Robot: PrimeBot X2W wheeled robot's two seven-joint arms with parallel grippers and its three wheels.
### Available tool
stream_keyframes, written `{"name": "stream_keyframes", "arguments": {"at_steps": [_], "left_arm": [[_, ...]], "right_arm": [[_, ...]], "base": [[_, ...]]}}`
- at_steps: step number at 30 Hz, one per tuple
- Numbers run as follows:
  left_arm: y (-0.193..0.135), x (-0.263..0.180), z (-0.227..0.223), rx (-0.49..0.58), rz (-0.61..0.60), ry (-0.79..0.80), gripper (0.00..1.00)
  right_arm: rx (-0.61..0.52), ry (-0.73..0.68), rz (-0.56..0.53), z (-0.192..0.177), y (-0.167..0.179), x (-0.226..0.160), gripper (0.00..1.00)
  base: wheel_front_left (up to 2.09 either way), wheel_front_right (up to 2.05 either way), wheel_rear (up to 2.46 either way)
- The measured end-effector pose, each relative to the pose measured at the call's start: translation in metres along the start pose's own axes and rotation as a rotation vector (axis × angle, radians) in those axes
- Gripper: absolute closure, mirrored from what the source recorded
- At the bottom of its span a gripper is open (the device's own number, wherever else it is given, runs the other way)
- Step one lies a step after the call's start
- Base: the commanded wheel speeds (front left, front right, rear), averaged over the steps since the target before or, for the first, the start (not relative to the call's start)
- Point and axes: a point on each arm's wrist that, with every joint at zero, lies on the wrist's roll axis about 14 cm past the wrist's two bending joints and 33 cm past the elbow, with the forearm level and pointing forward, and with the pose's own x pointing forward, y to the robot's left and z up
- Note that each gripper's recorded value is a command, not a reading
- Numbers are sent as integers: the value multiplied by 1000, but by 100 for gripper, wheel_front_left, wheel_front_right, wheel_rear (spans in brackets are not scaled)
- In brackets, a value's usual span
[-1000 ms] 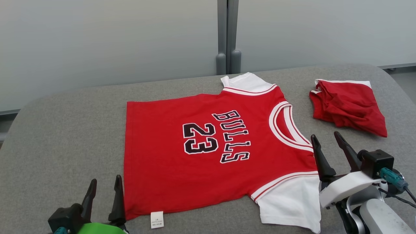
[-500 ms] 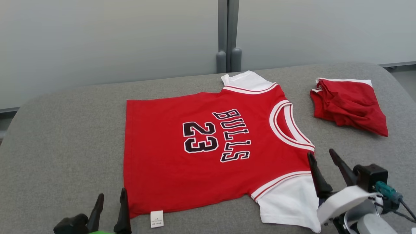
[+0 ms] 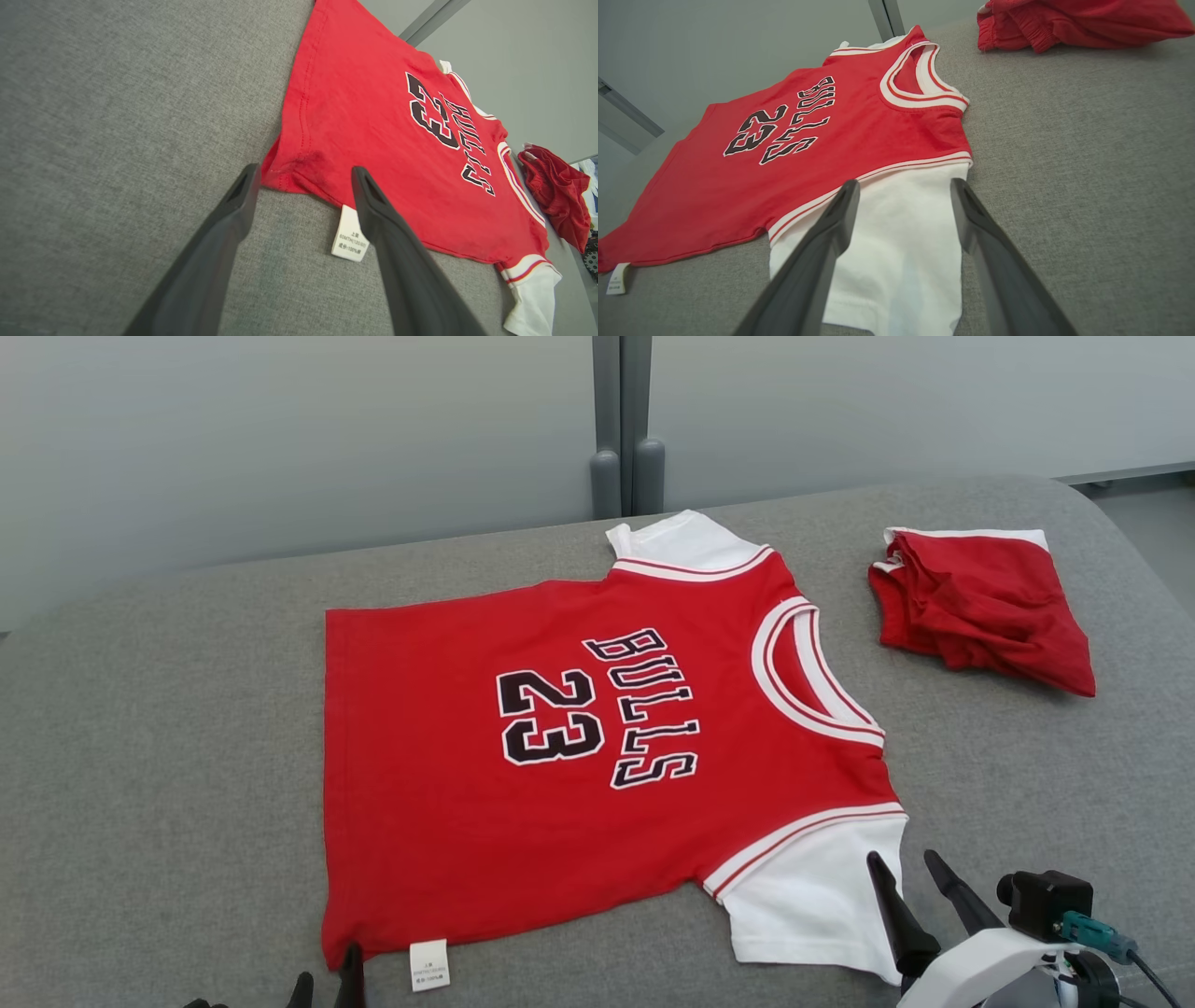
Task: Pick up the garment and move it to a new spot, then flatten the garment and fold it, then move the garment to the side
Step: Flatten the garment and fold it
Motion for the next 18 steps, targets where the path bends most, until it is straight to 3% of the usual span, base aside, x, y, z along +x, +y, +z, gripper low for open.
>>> {"name": "stream_keyframes", "arguments": {"at_steps": [9,18], "left_arm": [[8,11,-25,-122,44,130,0],[0,34,-23,-262,49,143,0]], "right_arm": [[15,62,-35,-17,-12,-4,0],[52,153,-53,-43,-16,-10,0]], "base": [[0,0,0],[0,0,0]]}}
